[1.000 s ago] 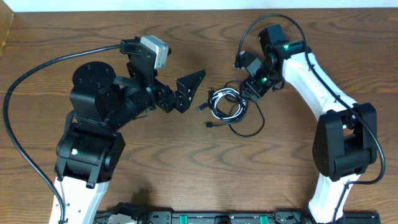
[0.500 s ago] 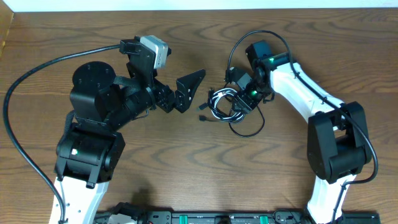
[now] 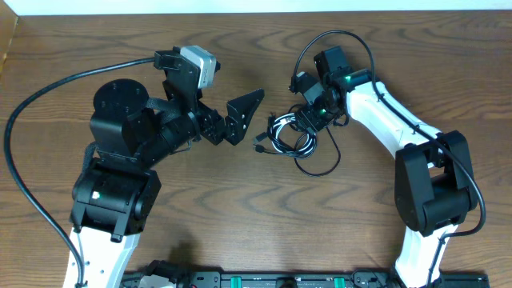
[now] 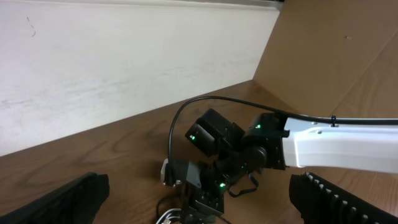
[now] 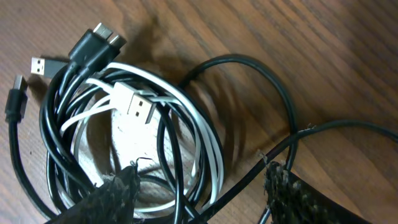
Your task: Untangle cables
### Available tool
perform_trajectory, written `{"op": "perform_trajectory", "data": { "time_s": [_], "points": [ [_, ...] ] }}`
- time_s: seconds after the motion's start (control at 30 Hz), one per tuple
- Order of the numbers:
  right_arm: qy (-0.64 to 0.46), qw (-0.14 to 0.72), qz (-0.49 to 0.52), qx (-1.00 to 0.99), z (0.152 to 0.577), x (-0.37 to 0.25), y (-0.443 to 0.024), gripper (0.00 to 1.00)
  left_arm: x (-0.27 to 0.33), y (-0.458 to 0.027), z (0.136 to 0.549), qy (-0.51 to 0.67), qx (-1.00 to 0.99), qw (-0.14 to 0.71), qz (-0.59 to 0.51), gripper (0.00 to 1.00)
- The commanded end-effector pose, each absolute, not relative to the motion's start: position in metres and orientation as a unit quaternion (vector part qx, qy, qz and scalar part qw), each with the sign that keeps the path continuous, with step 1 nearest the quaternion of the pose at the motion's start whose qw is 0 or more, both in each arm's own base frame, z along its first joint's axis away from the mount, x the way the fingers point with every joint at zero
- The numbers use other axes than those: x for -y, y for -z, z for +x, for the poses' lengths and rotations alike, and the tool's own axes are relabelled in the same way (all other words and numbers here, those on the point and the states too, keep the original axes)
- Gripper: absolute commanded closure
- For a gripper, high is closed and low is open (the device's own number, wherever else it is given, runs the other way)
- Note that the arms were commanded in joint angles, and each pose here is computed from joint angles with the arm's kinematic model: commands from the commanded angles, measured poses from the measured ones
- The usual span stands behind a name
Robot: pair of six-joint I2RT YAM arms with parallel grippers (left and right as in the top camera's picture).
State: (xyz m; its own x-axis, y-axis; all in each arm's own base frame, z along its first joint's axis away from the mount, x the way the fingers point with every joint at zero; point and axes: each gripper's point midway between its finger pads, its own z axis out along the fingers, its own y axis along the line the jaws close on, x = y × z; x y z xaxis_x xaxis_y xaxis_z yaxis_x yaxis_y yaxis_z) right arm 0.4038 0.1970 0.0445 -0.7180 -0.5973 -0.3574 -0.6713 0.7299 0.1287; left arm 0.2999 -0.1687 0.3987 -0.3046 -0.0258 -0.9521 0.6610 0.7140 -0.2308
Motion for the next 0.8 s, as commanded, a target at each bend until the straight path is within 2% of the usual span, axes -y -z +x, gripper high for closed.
{"op": "perform_trajectory", "data": {
  "time_s": [0.0,0.13,0.17,0.2,0.23,0.27,0.53,0.77],
  "points": [
    [-0.122,0.127,-0.333,-0.926,0.393,-0.194,-0.028,0.39,0.170,-0.414,0.293,0.322,-0.732,0.560,0.218,0.02],
    [-0.122,0.113,-0.332,-0.929,0.381,-0.190,-0.012,0.42,0.170,-0.415,0.292,0.322,-0.731,0.561,0.219,0.02],
    [-0.122,0.110,-0.332,-0.929,0.378,-0.188,-0.007,0.51,0.170,-0.416,0.292,0.322,-0.729,0.563,0.219,0.02],
    [-0.122,0.109,-0.332,-0.929,0.377,-0.188,-0.006,0.69,0.170,-0.417,0.293,0.322,-0.728,0.564,0.219,0.02],
    [-0.122,0.108,-0.331,-0.929,0.376,-0.188,-0.005,0.93,0.170,-0.418,0.293,0.323,-0.727,0.565,0.219,0.02],
    [-0.122,0.109,-0.332,-0.929,0.377,-0.188,-0.005,0.99,0.170,-0.419,0.293,0.323,-0.726,0.567,0.219,0.02],
    [-0.144,0.145,-0.300,-0.932,0.395,-0.201,-0.017,0.99,0.169,-0.418,0.295,0.319,-0.727,0.568,0.217,0.02],
    [-0.167,0.199,-0.308,-0.915,0.417,-0.217,-0.063,0.99,0.167,-0.414,0.300,0.312,-0.734,0.566,0.209,0.02]
  ]
}}
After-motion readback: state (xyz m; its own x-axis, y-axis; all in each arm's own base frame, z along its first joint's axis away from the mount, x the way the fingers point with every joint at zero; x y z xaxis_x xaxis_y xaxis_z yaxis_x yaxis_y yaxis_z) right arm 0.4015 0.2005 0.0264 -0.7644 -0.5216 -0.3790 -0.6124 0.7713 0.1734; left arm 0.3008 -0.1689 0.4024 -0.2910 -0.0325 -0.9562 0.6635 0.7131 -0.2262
